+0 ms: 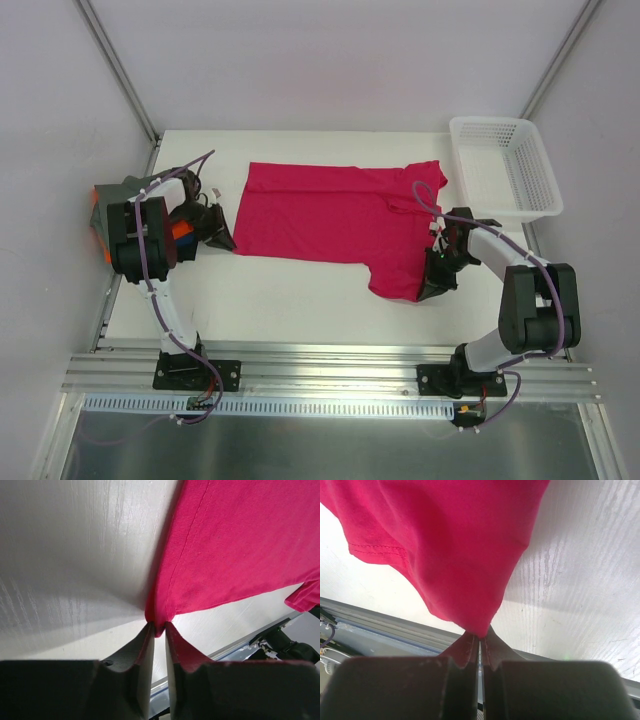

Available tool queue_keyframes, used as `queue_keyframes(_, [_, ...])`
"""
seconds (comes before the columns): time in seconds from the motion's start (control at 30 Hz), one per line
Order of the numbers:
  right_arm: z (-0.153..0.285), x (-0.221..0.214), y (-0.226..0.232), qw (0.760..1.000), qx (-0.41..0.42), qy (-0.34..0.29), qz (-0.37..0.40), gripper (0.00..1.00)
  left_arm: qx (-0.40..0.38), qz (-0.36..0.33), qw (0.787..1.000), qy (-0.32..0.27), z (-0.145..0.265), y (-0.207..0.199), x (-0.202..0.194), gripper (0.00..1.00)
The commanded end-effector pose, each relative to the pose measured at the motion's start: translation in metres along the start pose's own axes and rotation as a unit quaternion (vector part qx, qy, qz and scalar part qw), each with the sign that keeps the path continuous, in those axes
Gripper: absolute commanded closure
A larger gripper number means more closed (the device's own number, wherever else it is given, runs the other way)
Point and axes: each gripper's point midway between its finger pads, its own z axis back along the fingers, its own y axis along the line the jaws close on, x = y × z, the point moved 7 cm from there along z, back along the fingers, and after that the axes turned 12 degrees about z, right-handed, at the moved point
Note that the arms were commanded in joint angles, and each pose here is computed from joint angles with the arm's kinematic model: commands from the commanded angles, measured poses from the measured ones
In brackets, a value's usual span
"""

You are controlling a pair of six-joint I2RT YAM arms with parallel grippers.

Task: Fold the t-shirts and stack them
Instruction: Grap the side of the flattened tshirt closest away from the robot with both arms

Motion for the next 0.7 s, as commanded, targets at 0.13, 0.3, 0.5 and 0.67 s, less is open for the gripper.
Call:
queue_keyframes(0.13, [0.011,0.007,-0.001,1.0,-0.003,-0.027,0.005,0.99,-0.014,-0.002,1.0,0.007,0.002,-0.005,-0.004,0.9])
queue_keyframes(0.3, [0.014,0.01,-0.003,0.999,-0.003,-0.035,0.003,0.99,-0.012,-0.005,1.0,0.003,0.005,-0.005,-0.007,1.0])
queue_keyframes(0.5, [0.018,0.014,-0.01,0.999,-0.006,-0.051,-0.008,1.0,-0.018,-0.016,1.0,-0.001,0.01,-0.008,-0.012,1.0])
queue_keyframes(0.67, [0.027,0.022,-0.012,0.997,-0.012,-0.076,-0.005,0.99,-0.025,-0.035,0.999,-0.014,0.019,-0.016,-0.016,1.0])
